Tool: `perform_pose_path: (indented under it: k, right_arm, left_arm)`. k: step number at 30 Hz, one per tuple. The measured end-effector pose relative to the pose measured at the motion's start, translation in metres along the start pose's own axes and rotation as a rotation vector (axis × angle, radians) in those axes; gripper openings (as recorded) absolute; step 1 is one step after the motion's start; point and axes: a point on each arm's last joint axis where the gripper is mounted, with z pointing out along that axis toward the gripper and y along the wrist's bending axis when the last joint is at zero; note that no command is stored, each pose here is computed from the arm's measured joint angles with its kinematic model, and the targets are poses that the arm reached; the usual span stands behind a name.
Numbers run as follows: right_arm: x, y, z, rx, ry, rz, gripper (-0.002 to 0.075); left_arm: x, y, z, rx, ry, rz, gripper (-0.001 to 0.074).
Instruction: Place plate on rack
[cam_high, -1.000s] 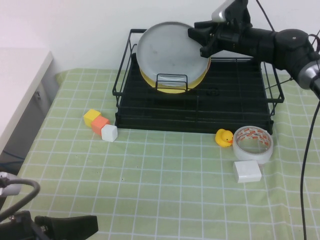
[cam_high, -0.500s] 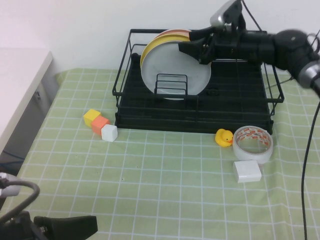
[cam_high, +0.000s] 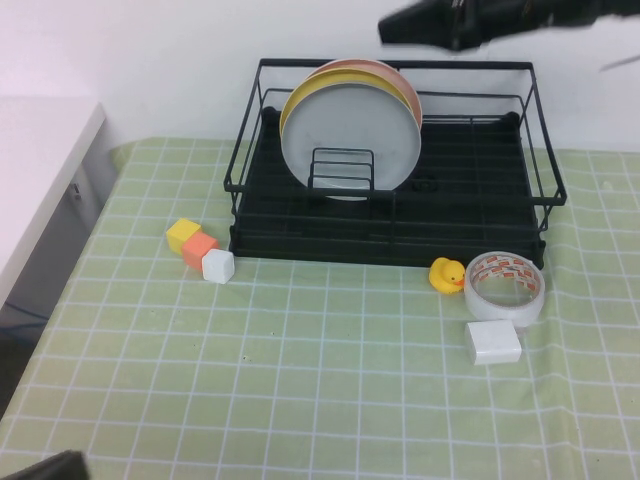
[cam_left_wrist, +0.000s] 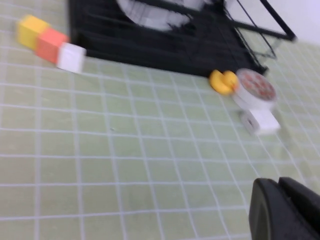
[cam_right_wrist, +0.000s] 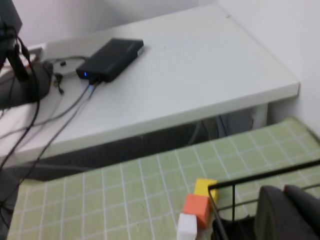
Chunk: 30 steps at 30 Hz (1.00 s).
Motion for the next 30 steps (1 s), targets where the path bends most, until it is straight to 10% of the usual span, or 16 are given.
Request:
perform_pose_path:
  k: [13,30]
  right_arm:
    - [-0.139,0.145,-0.087,0.25,0.051,-0.26,0.0008]
    - [-0.196,0.304,-0.133,0.418,0.036,-0.52,0.0008]
  left_arm:
    - [0.007,0.001,-0.019,-0.072,-0.111,0.014,-0.0001]
    - [0.01,-0.003,-0.02,0.003,-0.066,0.033,-0.0001]
